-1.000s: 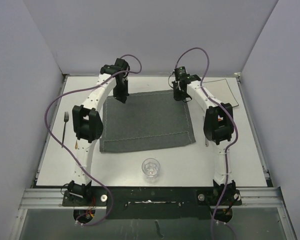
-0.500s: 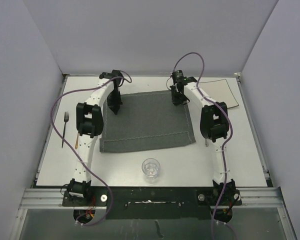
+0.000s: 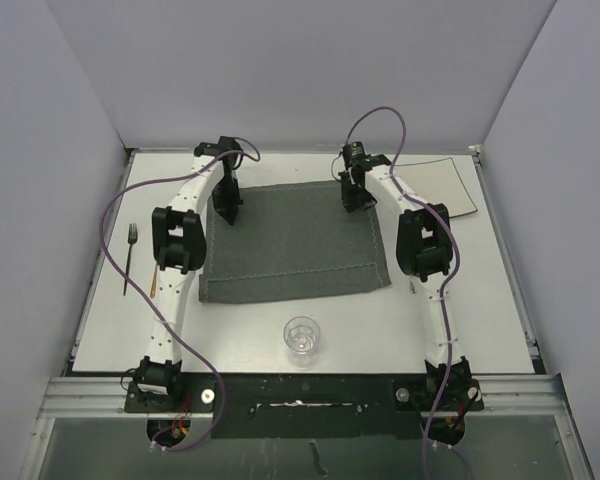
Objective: Set the dinner table for one person
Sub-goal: Flatten out the napkin at the center of the board.
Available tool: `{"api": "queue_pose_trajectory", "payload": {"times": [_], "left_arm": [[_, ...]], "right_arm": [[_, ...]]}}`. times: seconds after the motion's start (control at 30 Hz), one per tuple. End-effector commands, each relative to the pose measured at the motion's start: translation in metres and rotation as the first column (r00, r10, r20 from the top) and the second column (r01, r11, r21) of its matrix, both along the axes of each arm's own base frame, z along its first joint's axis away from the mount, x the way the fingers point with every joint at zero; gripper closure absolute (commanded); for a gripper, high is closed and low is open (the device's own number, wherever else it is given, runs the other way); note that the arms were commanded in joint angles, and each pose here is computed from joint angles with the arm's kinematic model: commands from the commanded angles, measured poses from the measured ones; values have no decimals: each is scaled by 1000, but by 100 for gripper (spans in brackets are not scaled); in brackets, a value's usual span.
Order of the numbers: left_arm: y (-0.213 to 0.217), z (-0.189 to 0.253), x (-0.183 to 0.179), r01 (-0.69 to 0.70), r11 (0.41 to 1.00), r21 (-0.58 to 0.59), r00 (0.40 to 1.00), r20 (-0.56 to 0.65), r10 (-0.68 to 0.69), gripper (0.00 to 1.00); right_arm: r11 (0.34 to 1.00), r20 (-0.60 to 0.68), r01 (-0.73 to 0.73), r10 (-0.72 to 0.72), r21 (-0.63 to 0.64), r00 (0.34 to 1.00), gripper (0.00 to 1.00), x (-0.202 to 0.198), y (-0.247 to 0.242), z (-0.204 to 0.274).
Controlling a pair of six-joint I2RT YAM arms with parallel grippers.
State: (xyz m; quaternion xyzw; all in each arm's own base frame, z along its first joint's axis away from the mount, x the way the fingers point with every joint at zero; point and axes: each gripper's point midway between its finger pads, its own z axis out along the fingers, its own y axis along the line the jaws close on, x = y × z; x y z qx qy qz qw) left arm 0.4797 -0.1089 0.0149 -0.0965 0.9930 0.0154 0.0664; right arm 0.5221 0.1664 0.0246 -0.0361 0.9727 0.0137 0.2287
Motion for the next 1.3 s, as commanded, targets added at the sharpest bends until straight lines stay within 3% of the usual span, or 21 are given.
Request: {"api": "queue_pose_trajectory", "payload": {"times": [0.0, 0.43, 0.93, 1.27], "left_arm": [[-4, -37, 18, 6, 999, -36, 1000, 12, -6, 100], [-17, -61, 49, -1, 987, -161, 996, 84, 15, 100], [-25, -66, 101, -81, 925, -370, 967, 196, 164, 100], [-17, -58, 115, -83, 907, -414, 952, 236, 195, 100]], "right_arm": [[999, 5, 34, -34, 3, 999, 100, 9, -6, -4], [992, 6, 124, -124, 14, 992, 100, 28, -35, -22], [974, 63, 174, -185, 146, 981, 100, 63, -40, -20], [965, 78, 175, -193, 194, 978, 100, 77, -48, -20]]}}
